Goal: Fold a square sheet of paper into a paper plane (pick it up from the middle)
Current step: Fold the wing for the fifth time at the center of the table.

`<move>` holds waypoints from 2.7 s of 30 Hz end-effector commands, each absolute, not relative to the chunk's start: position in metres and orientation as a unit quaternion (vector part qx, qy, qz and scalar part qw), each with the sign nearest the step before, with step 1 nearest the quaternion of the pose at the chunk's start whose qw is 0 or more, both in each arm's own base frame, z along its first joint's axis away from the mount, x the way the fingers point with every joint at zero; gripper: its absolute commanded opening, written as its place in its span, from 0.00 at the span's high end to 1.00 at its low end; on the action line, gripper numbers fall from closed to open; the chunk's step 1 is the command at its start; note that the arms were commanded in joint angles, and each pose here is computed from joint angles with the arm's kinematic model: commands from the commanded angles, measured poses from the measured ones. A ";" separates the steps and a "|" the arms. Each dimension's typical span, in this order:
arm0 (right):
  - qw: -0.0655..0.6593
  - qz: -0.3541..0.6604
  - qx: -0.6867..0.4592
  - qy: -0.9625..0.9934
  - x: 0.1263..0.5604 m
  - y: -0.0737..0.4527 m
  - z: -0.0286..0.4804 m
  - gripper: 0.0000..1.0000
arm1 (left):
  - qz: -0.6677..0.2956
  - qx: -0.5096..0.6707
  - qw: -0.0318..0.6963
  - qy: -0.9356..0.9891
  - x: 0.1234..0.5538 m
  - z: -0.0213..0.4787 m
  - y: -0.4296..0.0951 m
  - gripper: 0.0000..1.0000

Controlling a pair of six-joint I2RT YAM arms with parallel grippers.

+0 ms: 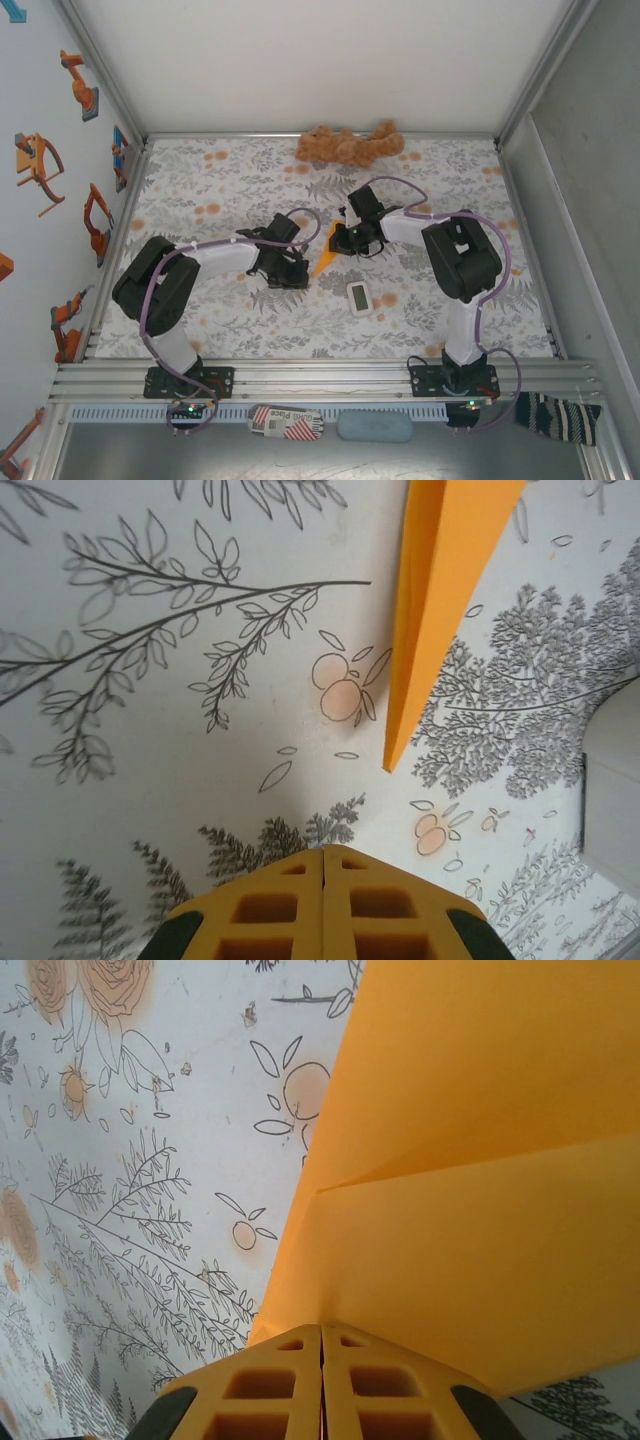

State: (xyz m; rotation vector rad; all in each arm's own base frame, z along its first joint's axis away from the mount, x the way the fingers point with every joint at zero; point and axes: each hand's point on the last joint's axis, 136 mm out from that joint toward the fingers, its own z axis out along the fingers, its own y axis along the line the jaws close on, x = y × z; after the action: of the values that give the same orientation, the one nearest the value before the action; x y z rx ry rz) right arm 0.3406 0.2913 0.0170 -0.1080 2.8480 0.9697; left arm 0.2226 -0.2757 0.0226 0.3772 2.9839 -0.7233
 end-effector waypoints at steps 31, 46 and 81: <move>0.083 0.355 -0.028 0.931 0.344 0.303 0.024 0.93 | -0.255 0.071 0.050 0.963 0.285 0.003 -0.307 0.98; 0.112 0.301 -0.040 0.946 0.375 0.286 0.028 0.94 | -0.224 0.066 0.031 0.972 0.272 -0.013 -0.291 0.99; 0.087 0.346 -0.057 0.932 0.355 0.286 0.033 0.96 | -0.312 -0.001 0.115 0.943 0.327 0.039 -0.339 0.97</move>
State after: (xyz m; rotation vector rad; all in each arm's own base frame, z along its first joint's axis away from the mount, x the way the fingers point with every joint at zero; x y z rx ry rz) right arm 0.3599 0.2834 0.0197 -0.1717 2.7932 0.9962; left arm 0.3264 -0.3302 0.0451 0.0323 2.7447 -0.8795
